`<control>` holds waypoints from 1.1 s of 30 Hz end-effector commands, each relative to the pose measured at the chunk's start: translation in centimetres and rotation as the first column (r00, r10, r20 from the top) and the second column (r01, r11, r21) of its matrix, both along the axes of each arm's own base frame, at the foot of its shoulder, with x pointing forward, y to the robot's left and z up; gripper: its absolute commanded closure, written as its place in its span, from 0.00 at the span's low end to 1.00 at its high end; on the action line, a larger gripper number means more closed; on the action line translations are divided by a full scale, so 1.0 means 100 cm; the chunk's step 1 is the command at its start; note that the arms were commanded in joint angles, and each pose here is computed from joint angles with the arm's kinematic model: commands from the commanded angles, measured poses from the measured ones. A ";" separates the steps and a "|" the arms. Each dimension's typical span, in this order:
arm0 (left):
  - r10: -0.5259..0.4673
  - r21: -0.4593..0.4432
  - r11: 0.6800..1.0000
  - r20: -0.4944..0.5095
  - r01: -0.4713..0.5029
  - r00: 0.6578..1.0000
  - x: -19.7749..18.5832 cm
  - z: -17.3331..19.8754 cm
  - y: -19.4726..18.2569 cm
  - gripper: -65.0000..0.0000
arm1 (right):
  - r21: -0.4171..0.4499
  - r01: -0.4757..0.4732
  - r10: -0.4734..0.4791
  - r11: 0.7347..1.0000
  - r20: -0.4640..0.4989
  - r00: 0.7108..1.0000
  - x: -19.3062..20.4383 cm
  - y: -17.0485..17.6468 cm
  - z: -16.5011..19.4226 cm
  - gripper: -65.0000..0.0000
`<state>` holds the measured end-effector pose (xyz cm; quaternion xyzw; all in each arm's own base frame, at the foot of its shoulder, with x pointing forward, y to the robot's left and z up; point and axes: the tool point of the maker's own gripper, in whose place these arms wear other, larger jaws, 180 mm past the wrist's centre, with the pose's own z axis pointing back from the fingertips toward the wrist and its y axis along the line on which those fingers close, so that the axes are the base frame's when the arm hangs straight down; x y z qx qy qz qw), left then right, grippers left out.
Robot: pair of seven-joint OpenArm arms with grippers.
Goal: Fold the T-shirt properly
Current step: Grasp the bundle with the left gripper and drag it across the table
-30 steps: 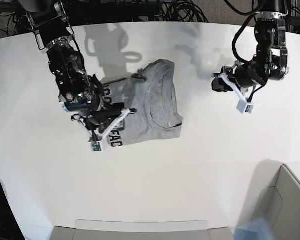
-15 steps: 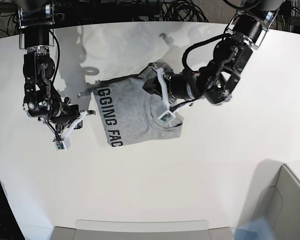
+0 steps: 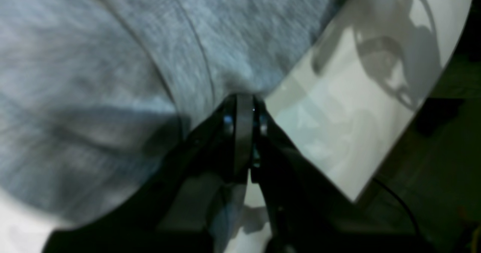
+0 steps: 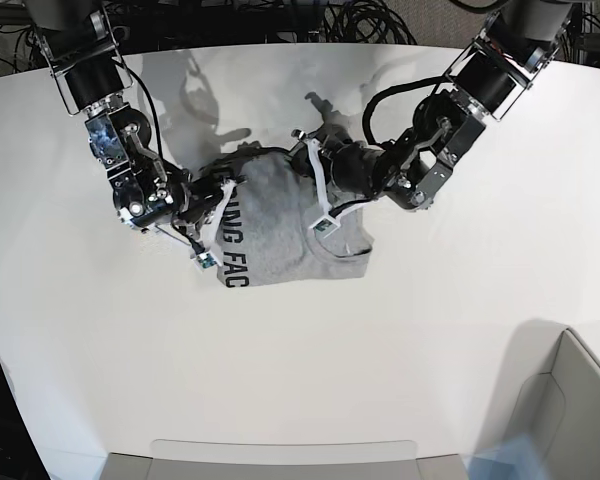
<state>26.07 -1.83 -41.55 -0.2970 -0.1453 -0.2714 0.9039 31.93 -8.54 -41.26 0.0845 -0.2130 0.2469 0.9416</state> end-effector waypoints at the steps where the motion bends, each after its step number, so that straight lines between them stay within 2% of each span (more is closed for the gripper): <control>1: 0.035 0.005 0.999 0.063 -0.035 0.997 0.027 0.010 0.006 1.00 | 0.024 -0.053 0.053 0.998 0.007 0.999 -0.003 0.016 0.007 1.00; 5: 0.210 0.003 0.977 0.094 -0.211 0.973 0.078 0.005 0.041 1.00 | 0.095 -0.221 0.222 0.971 0.001 0.975 -0.051 0.068 0.012 1.00; 8: 0.367 -0.028 0.930 0.121 -0.366 0.922 0.118 0.008 0.074 1.00 | 0.164 -0.298 0.299 0.940 0.018 0.954 -0.081 0.094 0.026 1.00; 10: 0.471 -0.065 0.882 0.129 -0.466 0.873 0.141 0.014 0.096 1.00 | 0.198 -0.319 0.320 0.927 0.028 0.947 -0.097 0.103 0.034 1.00; 13: 0.575 -0.123 0.817 0.129 -0.563 0.808 0.161 0.028 0.122 1.00 | 0.182 -0.322 0.321 0.929 0.038 0.946 -0.107 0.090 0.038 1.00; 16: 0.606 -0.185 0.794 0.157 -0.579 0.780 0.172 0.051 0.128 1.00 | 0.171 -0.258 0.250 0.951 0.068 0.966 -0.096 0.068 0.048 1.00; 18: 0.587 -0.220 0.807 0.195 -0.548 0.786 0.174 0.068 0.119 1.00 | 0.172 -0.171 0.154 0.970 0.105 0.982 -0.077 0.047 0.057 1.00; 20: 0.539 -0.229 0.838 0.209 -0.495 0.816 0.160 0.076 0.103 1.00 | 0.172 -0.054 0.028 0.984 0.150 0.988 -0.051 0.017 0.069 1.00; 22: 0.471 -0.227 0.877 0.225 -0.425 0.853 0.144 0.084 0.084 1.00 | 0.193 0.067 -0.104 0.979 0.186 0.977 -0.026 -0.011 0.079 1.00; 25: 0.328 -0.200 0.938 0.249 -0.283 0.911 0.118 0.091 0.045 1.00 | 0.226 0.199 -0.253 0.954 0.241 0.937 0.013 -0.048 0.099 1.00; 29: 0.125 -0.130 0.987 0.218 -0.098 0.968 0.073 0.073 0.000 1.00 | 0.211 0.274 -0.318 0.939 0.223 0.921 0.047 -0.071 0.092 1.00; 33: 0.009 -0.086 0.996 0.176 0.006 0.984 0.042 0.050 -0.021 1.00 | 0.166 0.345 -0.375 0.924 0.212 0.902 0.076 -0.078 0.076 1.00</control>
